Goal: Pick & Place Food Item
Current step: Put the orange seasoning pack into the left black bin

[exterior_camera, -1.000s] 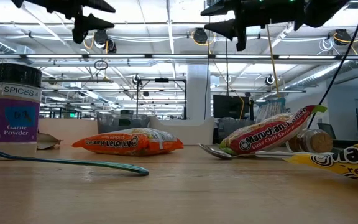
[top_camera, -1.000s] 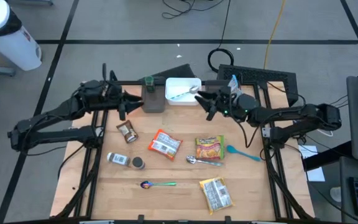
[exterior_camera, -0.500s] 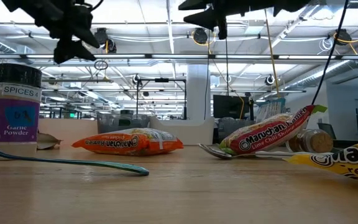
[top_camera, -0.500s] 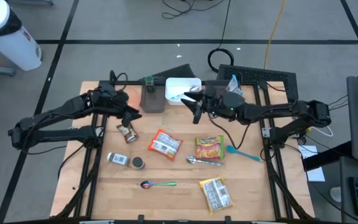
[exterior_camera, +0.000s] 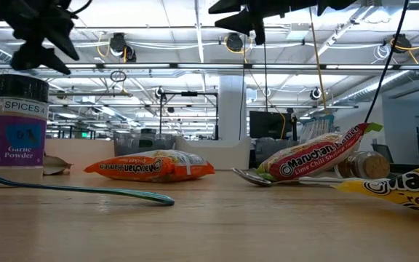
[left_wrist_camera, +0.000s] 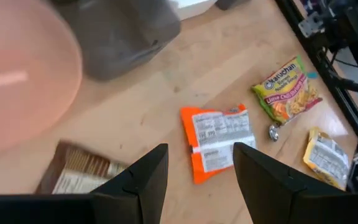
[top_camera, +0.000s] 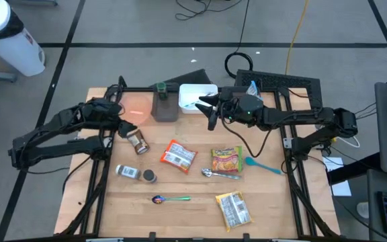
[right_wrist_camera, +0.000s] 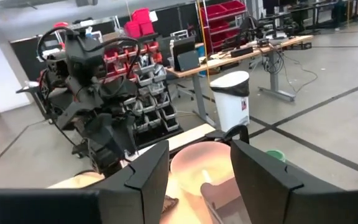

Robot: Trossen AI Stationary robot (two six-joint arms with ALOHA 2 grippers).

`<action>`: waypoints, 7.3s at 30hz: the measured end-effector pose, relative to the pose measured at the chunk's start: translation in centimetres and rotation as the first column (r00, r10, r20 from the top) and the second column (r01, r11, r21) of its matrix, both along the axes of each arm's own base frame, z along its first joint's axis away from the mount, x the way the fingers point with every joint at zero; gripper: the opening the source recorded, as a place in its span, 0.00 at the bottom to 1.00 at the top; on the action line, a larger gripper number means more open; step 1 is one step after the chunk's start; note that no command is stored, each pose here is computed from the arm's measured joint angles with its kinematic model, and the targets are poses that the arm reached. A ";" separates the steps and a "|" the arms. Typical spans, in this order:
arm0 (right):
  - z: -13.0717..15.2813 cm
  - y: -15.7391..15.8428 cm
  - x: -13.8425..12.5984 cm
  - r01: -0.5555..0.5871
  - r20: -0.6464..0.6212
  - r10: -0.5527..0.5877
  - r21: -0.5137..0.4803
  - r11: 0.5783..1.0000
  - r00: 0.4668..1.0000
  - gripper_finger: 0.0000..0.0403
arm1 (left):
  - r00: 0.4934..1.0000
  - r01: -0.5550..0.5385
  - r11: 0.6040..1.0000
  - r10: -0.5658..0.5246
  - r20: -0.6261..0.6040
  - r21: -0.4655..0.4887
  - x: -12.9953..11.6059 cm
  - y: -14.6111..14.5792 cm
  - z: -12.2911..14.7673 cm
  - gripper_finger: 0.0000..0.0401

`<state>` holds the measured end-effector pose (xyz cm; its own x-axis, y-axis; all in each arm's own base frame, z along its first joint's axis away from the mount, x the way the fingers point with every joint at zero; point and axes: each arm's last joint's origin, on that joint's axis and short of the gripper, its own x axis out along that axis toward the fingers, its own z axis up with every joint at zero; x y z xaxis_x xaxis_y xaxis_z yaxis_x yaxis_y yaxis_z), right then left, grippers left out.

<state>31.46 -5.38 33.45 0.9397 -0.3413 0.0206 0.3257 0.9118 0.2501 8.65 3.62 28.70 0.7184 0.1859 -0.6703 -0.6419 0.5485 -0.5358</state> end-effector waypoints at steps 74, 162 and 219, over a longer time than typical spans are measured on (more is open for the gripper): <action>-0.9 -1.3 -0.3 -0.298 -0.066 0.303 0.073 0.952 0.951 0.41 | 0.727 -0.307 0.891 -0.007 -0.686 -0.334 2.1 6.4 -12.6 0.46; -1.0 -1.1 -0.3 -0.345 -0.059 0.354 0.130 0.930 0.933 0.41 | 0.830 -0.331 0.851 0.057 -0.554 -0.408 0.8 4.4 -14.1 0.46; -1.0 -1.1 -0.3 -0.343 -0.062 0.352 0.122 0.931 0.934 0.41 | 0.870 -0.366 0.834 0.150 -0.469 -0.413 1.8 6.2 -15.1 0.46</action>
<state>31.17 -6.51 32.45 0.9968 0.0115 -0.0790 0.0160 0.9407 0.3388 10.48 9.80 13.63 0.3365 -0.0936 -0.9370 -0.9359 0.0766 -0.3438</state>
